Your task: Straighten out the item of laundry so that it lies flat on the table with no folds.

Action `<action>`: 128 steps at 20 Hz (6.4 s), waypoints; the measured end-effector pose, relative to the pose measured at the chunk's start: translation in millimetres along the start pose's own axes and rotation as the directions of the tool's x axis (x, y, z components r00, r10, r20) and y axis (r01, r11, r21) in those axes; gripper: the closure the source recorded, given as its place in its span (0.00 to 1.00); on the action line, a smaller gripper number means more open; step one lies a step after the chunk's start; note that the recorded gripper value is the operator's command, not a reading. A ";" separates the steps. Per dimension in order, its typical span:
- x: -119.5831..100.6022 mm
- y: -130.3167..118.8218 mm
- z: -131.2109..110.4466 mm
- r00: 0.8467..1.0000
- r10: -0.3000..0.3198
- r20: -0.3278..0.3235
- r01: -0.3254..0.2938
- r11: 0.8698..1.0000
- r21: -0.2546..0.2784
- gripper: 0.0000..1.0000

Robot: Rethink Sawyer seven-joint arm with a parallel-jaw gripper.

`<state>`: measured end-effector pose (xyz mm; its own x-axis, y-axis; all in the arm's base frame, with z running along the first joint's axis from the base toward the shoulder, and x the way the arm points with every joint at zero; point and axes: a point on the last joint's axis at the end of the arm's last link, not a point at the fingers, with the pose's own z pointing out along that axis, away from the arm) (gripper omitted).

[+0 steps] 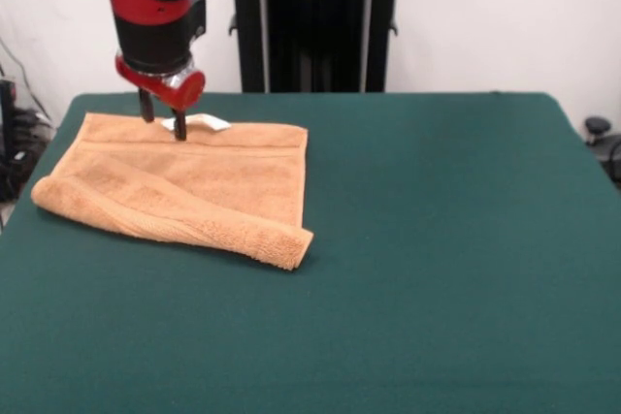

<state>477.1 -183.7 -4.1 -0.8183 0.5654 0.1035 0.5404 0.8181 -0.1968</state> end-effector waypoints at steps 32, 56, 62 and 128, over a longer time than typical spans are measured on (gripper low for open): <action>24.9 10.3 41.5 0.963 -0.021 -0.270 0.050 0.994 0.099 0.00; 21.0 8.9 44.0 0.950 0.001 -0.311 0.035 0.993 0.110 0.00; 18.3 7.7 45.3 0.938 0.025 -0.345 0.016 0.993 0.115 0.00; 71.1 -5.3 8.3 0.820 0.077 -0.568 0.095 0.959 0.266 1.00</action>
<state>414.4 -148.8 -3.9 -0.5181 0.5858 0.6233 0.3886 0.8103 -0.4386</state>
